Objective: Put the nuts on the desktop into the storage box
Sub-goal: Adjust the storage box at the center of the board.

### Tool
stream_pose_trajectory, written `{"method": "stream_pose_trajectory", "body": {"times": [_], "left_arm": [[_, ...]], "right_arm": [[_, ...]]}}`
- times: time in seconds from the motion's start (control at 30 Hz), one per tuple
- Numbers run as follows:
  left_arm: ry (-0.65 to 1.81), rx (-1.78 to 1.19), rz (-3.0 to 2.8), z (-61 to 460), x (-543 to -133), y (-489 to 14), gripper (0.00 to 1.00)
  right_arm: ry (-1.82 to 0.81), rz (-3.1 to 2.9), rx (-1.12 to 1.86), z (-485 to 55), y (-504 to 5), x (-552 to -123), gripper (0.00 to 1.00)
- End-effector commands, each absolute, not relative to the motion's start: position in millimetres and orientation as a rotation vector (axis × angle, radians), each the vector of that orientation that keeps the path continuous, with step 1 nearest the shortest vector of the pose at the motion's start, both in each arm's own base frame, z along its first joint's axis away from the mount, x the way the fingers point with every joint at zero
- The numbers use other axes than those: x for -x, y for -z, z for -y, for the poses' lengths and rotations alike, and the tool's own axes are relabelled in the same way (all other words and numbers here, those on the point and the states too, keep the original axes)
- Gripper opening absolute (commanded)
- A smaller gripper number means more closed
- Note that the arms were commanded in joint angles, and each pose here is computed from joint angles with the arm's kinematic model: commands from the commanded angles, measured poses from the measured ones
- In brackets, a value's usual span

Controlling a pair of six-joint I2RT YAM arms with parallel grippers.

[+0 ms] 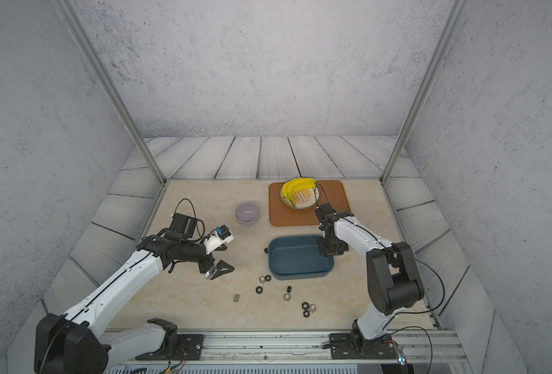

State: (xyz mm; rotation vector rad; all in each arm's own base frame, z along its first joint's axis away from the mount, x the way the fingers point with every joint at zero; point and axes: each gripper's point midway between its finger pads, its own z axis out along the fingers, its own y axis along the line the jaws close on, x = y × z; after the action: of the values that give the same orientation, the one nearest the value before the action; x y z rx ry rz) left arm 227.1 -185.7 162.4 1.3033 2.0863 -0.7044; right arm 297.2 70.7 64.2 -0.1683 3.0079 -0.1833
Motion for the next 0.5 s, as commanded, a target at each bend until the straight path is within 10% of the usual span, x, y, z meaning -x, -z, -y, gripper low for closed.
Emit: {"method": "stream_pose_trajectory", "body": {"times": [0.0, 0.47], "left_arm": [[0.729, -1.293, -2.095, 186, -226, -160, 0.98], [0.656, -1.368, -1.931, 207, -273, -178, 0.98]], "right_arm": [[0.251, -3.025, 0.149, -62, -66, -295, 0.27], [0.379, -3.000, 0.024, -35, -72, -288, 0.25]]}}
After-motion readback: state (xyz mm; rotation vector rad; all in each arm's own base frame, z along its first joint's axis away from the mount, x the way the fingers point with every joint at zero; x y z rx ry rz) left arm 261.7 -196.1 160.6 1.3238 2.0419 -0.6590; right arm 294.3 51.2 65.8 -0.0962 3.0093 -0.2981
